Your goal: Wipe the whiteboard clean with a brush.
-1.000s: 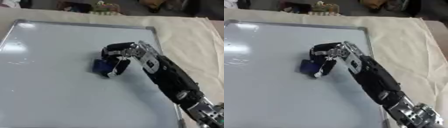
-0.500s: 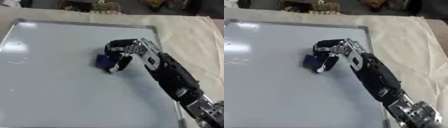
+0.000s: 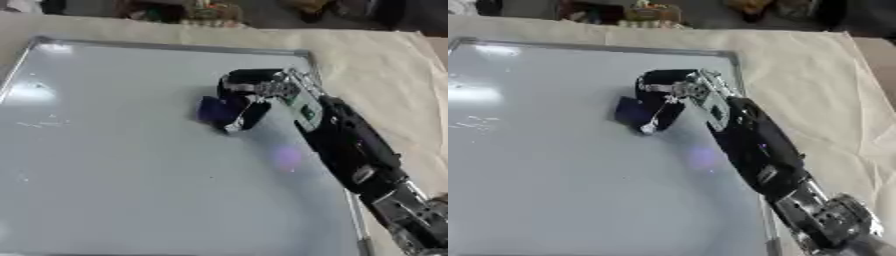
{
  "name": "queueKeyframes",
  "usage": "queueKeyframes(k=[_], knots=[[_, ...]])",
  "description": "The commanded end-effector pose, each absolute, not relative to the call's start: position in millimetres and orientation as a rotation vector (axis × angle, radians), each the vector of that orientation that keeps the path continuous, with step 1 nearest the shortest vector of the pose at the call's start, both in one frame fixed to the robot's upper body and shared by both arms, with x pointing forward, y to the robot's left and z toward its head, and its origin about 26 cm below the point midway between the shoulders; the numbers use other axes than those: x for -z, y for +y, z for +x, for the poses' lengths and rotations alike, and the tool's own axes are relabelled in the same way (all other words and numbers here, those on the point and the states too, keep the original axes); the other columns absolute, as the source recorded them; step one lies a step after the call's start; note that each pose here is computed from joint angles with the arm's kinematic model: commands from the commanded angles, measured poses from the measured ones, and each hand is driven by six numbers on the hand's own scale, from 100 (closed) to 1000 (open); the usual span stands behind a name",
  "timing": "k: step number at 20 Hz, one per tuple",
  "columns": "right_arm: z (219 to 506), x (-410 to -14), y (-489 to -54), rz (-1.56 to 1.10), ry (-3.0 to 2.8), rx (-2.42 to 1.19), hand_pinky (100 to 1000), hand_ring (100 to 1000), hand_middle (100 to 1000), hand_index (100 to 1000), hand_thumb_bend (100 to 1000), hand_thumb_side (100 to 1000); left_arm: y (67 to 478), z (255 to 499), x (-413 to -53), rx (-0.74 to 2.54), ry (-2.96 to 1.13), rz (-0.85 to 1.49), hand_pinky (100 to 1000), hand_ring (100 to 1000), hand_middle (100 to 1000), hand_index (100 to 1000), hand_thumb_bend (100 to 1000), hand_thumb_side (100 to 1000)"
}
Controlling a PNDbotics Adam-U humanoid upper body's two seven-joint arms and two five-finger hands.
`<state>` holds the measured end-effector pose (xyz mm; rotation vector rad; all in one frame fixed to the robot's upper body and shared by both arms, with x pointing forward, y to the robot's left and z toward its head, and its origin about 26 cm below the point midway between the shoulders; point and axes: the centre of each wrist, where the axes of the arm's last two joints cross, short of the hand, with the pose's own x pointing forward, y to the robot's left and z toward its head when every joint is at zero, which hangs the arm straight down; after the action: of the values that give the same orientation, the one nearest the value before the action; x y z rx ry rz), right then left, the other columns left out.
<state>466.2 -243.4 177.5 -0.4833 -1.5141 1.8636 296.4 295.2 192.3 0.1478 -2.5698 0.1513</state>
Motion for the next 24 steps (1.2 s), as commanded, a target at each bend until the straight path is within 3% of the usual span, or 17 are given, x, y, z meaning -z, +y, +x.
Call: queueKeyframes(k=[1, 17, 24], knots=[[469, -162, -275, -0.604, -1.322, -1.878, 344, 334, 100, 202, 100, 251, 296, 293, -200, -0.132, -2.6, 0.157, 327, 389, 453, 486, 100, 856], [474, -158, -299, -0.756, -1.308, -1.758, 342, 336, 100, 201, 100, 244, 295, 294, -201, -0.131, -2.607, 0.15, 329, 389, 453, 487, 100, 853], [474, -155, -295, -0.695, -1.285, -1.875, 356, 367, 123, 193, 100, 256, 295, 294, -201, -0.133, -2.609, 0.147, 329, 388, 453, 486, 100, 853]])
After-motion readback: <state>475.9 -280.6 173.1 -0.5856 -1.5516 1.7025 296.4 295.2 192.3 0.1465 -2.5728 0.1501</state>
